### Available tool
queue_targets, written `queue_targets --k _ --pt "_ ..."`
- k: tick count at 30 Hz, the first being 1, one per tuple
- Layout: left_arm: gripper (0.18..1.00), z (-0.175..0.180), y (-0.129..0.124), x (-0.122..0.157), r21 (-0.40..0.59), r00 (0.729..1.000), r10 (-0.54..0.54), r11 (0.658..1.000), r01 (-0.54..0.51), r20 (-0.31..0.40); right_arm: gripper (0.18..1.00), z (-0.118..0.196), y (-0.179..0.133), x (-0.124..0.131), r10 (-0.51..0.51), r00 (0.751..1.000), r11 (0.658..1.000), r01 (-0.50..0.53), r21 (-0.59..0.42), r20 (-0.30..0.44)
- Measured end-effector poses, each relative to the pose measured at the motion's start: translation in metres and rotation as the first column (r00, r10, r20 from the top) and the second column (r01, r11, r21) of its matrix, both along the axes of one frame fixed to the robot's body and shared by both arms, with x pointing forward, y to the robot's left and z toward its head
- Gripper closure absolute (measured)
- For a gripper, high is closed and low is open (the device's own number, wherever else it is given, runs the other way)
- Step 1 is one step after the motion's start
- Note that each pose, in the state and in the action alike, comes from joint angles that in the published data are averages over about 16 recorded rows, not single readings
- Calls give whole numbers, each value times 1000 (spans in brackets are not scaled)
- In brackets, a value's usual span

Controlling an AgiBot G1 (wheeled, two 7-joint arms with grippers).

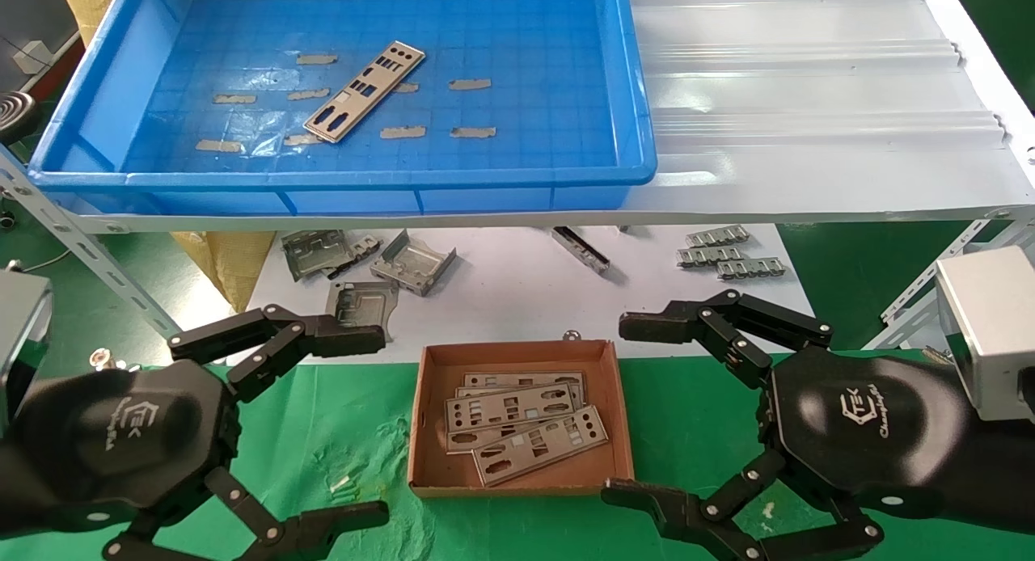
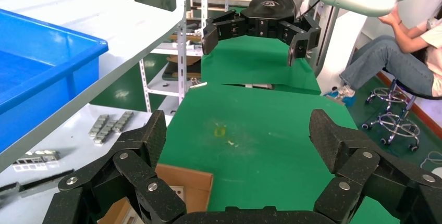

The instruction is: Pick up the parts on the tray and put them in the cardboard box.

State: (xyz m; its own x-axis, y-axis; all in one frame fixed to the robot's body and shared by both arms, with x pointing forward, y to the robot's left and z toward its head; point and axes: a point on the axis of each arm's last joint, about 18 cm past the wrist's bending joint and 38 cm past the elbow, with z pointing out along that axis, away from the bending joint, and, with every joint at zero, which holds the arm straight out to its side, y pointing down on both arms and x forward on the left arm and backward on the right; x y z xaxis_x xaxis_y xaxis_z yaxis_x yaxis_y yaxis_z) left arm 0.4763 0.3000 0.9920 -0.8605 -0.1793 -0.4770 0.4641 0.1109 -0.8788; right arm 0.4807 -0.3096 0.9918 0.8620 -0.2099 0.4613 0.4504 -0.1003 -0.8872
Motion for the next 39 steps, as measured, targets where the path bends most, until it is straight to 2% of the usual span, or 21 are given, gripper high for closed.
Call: queue_targets --k 39 --pt "184 0 0 0 0 1000 0 1000 0 0 178 0 0 0 0 1000 1000 0 0 0"
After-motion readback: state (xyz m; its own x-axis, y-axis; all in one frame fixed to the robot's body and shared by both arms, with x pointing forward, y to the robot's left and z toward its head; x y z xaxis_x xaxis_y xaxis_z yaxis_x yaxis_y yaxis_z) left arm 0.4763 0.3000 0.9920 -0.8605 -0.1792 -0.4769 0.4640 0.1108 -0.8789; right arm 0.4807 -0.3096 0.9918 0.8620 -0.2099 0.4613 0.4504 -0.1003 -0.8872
